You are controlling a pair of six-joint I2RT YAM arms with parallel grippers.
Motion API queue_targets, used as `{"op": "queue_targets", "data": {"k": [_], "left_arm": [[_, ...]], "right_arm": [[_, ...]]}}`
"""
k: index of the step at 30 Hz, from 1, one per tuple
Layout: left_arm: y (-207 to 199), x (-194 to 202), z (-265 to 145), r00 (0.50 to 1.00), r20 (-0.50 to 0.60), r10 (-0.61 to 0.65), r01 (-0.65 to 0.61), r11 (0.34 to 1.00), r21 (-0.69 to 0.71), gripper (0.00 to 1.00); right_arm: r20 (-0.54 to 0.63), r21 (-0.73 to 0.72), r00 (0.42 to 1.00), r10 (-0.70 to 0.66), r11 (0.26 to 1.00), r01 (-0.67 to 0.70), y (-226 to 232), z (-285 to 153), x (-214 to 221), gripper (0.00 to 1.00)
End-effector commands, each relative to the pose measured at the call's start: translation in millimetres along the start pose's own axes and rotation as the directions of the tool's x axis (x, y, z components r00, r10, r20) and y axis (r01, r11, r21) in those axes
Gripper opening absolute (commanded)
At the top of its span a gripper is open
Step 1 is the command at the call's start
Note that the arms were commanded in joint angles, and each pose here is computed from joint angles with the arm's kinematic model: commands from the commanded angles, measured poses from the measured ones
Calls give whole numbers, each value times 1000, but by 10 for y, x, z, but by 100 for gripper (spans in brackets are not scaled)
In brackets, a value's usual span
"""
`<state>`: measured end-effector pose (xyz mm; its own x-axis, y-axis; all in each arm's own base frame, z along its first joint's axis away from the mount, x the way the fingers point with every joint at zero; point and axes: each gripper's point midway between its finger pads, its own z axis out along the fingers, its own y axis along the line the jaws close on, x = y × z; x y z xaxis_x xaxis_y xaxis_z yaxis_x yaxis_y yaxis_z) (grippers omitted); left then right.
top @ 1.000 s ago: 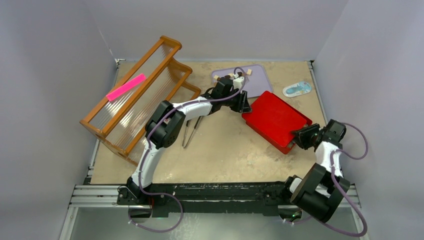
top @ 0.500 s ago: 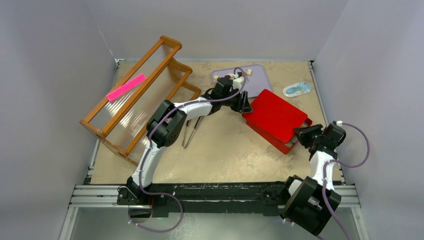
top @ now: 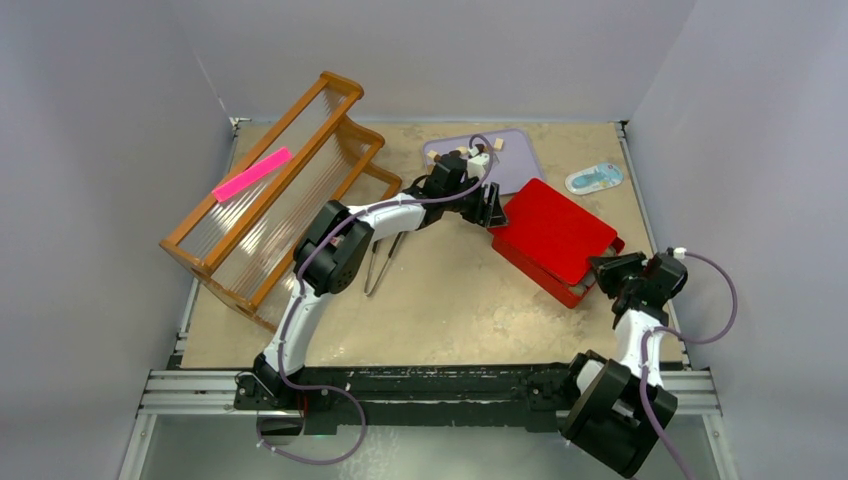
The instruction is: Pack the chocolate
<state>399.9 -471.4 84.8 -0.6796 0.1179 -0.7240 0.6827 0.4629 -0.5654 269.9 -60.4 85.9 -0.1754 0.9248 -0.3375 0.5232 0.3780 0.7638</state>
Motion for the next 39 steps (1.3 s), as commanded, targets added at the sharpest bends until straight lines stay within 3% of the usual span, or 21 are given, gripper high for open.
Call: {"op": "queue_targets", "data": {"k": [1, 13, 25, 31, 39], "left_arm": [[-131, -343, -97, 996, 70, 62, -63, 998, 2, 57], [-207, -367, -125, 995, 77, 57, -60, 998, 28, 56], [-166, -242, -36, 997, 61, 53, -56, 998, 40, 43], [-166, -184, 5, 996, 48, 77, -78, 997, 27, 38], [-85, -28, 69, 997, 13, 72, -72, 997, 2, 37]], "right_arm": [[72, 47, 997, -20, 999, 16, -48, -29, -135, 7], [13, 180, 994, -110, 978, 106, -184, -85, -185, 9], [61, 270, 985, -162, 953, 140, -319, -184, -281, 12], [58, 327, 987, -151, 937, 124, -443, -218, -257, 24], [50, 426, 990, -135, 899, 101, -571, -314, -279, 30]]}}
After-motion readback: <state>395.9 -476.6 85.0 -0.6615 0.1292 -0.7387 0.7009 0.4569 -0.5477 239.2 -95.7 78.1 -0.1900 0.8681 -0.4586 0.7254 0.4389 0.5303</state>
